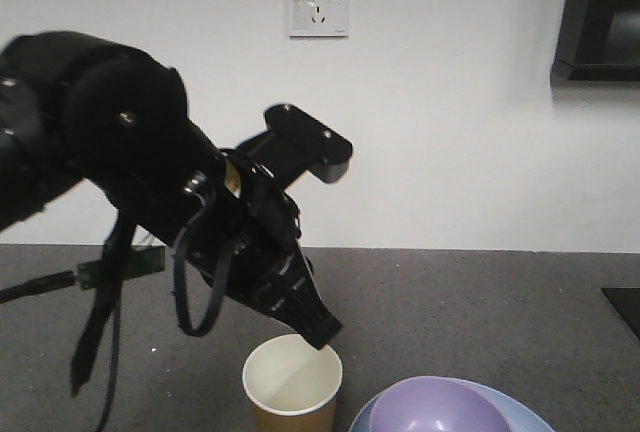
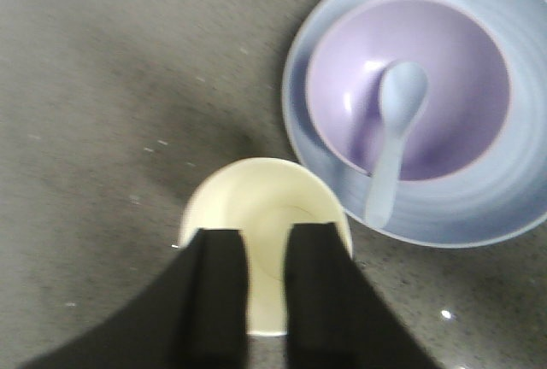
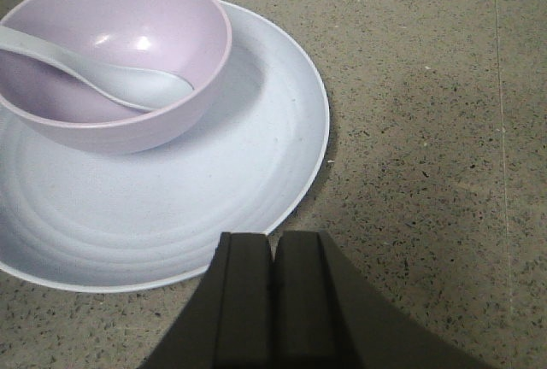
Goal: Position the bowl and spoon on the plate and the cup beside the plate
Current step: 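Carry the paper cup beside the plate and set it down, then open the left gripper and raise it away from the cup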
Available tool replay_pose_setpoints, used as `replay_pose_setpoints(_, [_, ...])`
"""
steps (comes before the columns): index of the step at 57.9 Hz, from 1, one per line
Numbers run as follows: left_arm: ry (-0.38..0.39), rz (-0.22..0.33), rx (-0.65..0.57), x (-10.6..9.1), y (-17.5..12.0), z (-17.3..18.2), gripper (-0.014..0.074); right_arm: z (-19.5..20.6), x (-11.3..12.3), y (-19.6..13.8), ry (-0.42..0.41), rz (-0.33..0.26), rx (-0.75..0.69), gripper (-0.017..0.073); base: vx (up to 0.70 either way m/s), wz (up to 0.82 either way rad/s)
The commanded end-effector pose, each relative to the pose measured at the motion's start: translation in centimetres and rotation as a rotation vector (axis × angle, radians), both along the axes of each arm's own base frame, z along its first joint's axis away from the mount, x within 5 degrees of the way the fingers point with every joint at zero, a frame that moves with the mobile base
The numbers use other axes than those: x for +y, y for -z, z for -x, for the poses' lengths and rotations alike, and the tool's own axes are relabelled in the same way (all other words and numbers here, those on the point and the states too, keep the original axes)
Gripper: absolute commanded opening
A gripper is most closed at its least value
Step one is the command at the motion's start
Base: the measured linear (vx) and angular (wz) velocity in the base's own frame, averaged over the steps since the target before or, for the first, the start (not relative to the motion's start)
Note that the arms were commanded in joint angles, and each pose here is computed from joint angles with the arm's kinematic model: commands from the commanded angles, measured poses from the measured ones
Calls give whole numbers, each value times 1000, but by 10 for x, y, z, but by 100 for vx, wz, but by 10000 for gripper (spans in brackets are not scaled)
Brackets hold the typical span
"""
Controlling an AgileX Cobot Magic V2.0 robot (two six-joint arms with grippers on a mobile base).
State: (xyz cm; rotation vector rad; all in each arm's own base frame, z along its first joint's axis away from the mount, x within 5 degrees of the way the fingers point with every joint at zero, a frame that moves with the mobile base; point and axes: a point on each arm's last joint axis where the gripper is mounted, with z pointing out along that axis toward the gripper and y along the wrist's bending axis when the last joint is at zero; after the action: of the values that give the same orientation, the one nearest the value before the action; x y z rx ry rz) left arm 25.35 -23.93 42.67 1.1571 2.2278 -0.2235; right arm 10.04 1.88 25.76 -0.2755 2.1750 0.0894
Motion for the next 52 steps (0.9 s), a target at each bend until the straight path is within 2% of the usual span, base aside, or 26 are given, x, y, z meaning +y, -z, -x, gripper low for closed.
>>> replay_pose_setpoints(1, [-2, 162, -208, 21, -54, 21, 8, -5, 0, -15, 5, -6, -98, -9, 0, 0])
replay_pose_setpoints(12, [1, 291, -349, 43, -78, 44, -6, -5, 0, -17, -2, 3, -124, -7, 0, 0])
replay_pose_setpoints(18, [2, 336, -393, 53, -63, 56, -3, -3, 0, -20, 1, -8, -160, -7, 0, 0])
replay_pose_setpoints(23, [2, 355, -406, 63, -35, 66, -3, 1, 0, -25, 5, -31, -210, -7, 0, 0])
replay_pose_setpoints(32, [-49, 465, -401, 86, 18, 92, -3, 11, 0, -38, 9, -93, -344, -7, 0, 0])
replay_pose_setpoints(36, [-67, 508, -398, 98, 41, 104, -3, 16, 0, -43, -2, -104, -398, -7, 0, 0])
replay_pose_setpoints(44, [-94, 582, -395, 119, 82, 127, -3, 25, 0, -51, -28, -93, -497, -7, 0, 0])
replay_pose_setpoints(52, [-92, 602, -411, 135, 103, 144, -3, 27, -1, -56, -30, -70, -562, -7, 0, 0])
